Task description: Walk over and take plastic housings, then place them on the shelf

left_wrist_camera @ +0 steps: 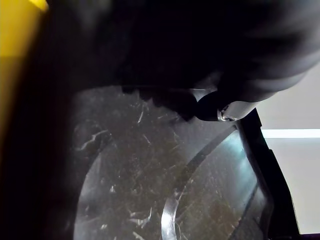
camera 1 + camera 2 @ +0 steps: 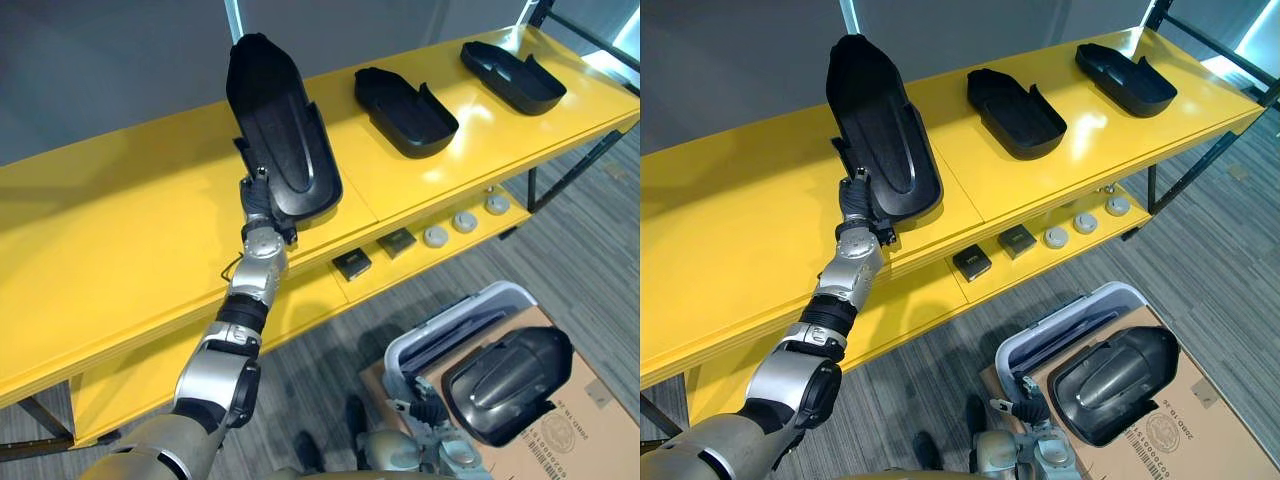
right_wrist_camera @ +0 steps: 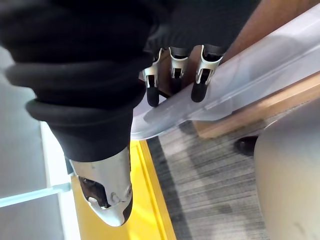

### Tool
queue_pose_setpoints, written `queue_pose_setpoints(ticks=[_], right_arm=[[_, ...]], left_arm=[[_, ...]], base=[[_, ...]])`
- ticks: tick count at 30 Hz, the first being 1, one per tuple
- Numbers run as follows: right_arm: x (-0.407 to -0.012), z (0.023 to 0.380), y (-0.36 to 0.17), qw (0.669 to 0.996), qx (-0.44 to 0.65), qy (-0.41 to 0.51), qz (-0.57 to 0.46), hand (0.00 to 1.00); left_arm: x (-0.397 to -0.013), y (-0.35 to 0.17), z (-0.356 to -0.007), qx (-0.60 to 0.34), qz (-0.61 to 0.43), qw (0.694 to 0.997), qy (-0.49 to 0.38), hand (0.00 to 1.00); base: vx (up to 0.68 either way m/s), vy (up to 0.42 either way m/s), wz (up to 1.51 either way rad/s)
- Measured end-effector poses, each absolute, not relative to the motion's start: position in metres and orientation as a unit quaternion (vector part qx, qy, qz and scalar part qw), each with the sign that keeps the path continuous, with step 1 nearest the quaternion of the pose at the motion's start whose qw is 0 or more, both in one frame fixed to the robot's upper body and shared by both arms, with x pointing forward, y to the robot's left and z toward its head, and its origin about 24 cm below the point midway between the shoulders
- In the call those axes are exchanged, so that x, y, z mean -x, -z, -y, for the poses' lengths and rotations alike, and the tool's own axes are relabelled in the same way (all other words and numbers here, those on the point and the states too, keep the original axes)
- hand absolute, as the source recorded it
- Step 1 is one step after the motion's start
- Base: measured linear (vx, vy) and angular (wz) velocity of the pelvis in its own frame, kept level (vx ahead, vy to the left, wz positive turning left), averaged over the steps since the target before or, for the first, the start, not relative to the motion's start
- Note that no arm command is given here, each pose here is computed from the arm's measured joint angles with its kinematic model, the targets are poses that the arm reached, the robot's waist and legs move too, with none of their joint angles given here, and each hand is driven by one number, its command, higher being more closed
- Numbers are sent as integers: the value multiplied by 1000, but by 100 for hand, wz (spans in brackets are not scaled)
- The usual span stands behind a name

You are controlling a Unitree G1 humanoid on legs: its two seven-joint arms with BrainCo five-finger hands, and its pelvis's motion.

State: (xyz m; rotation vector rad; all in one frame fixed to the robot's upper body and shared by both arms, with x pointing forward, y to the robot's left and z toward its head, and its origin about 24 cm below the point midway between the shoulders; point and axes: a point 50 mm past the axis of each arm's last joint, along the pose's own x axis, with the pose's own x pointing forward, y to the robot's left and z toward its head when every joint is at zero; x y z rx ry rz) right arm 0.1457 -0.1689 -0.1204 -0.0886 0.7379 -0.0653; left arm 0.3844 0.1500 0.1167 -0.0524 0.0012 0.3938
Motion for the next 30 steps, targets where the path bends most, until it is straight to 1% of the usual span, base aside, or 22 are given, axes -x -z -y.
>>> queue_pose_setpoints(ticks=[3,4,7,12,24,30], right_arm=[[-146,169,120,931,43,35,-360,0],[-146,170,120,931,43,35,-360,0],[-146,170,120,931,44,35,-360,0],[-147,170,119,933,45,35,-355,0],[-146,171,121,931,47,33,-361,0],[-147,170,121,932,46,32,-359,0]], left_arm=[[-384,-116,-159,21,-1,978,-208,100],[-383,-114,-164,17,-3,977,-214,0],[-377,-103,-180,5,-15,971,-237,0],[-376,-103,-193,2,-20,966,-257,0],[-377,-108,-198,-15,-12,966,-259,0],[-379,-114,-199,3,-5,964,-268,0]], base=[[-64,-2,11],[-52,-3,8],[-54,-11,2],[-43,-11,2],[-2,-3,2],[-10,-1,0]])
